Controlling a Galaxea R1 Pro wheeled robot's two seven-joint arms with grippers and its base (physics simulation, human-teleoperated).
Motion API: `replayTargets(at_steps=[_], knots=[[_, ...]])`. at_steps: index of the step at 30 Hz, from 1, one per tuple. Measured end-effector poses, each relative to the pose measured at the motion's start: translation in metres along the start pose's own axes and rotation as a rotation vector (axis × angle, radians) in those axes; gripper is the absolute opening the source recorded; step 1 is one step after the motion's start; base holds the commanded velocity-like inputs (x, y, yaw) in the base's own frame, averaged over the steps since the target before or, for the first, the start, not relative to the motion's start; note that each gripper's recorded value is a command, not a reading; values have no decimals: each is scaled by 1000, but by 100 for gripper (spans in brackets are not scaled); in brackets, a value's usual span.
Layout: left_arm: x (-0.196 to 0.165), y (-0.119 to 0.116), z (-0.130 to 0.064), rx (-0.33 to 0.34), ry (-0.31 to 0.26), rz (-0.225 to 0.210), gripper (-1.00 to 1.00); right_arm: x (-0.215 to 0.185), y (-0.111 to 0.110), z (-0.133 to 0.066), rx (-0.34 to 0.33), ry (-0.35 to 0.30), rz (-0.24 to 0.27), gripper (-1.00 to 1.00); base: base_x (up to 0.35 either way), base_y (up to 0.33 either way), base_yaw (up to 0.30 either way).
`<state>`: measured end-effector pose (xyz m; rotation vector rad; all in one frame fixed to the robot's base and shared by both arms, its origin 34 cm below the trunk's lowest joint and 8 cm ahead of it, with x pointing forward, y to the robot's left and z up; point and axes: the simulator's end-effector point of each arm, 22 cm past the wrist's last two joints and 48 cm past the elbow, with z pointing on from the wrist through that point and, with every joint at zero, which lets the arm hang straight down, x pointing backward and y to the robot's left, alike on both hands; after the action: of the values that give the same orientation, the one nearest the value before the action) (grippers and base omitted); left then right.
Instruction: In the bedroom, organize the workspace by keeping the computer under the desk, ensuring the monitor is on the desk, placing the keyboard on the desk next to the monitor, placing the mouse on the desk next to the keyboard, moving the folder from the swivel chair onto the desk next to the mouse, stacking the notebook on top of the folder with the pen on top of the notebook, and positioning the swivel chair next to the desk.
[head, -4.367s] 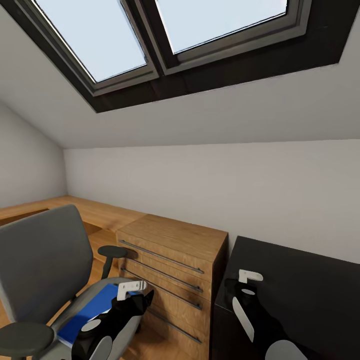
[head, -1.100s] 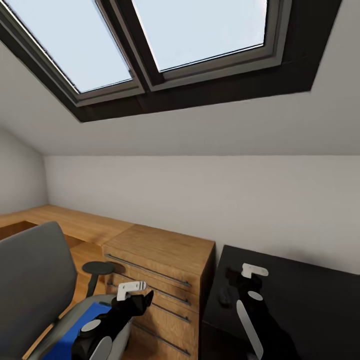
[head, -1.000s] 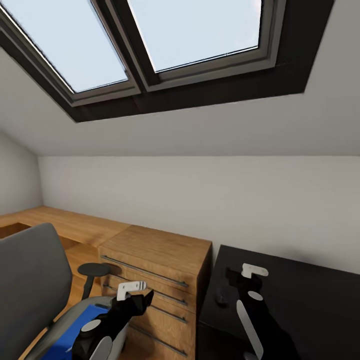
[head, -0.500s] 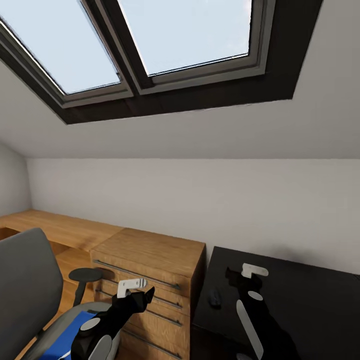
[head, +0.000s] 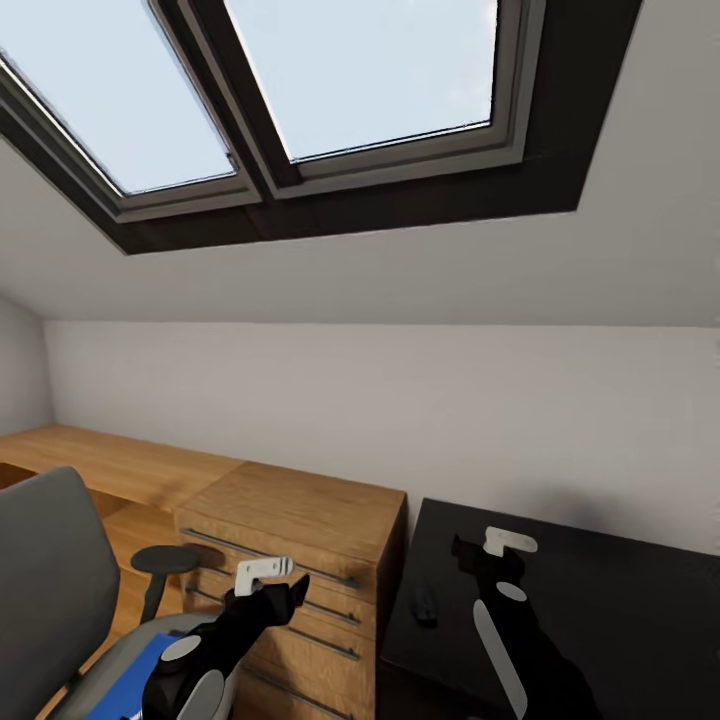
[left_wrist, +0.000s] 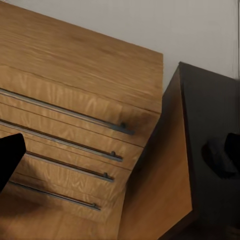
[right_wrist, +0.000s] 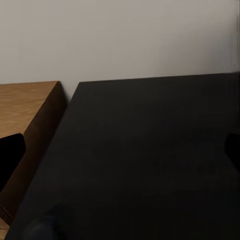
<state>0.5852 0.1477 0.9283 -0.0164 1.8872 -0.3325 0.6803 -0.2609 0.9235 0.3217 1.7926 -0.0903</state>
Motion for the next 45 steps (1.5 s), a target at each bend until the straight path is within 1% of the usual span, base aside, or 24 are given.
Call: replayTargets(at_steps=[12,20,31,37,45], knots=[[-11,-12,-4,13,14,10,100,-16,1,-3,2,6,2,100,0,0,-232],[-14,-20,-6,21,33,17,100,-24,3,-5,3,15,2,100,0,0,-214],[-22,-13,-8,-32,52,18,100,-33,5,-6,5,30,0,100,0,0,-193],[-23,-11,-8,-42,61,17,100,-32,5,-6,8,40,-1,100,0,0,-108],[-18,-10,-5,-45,73,14,100,-26,4,-3,12,53,-4,100,0,0,-16]])
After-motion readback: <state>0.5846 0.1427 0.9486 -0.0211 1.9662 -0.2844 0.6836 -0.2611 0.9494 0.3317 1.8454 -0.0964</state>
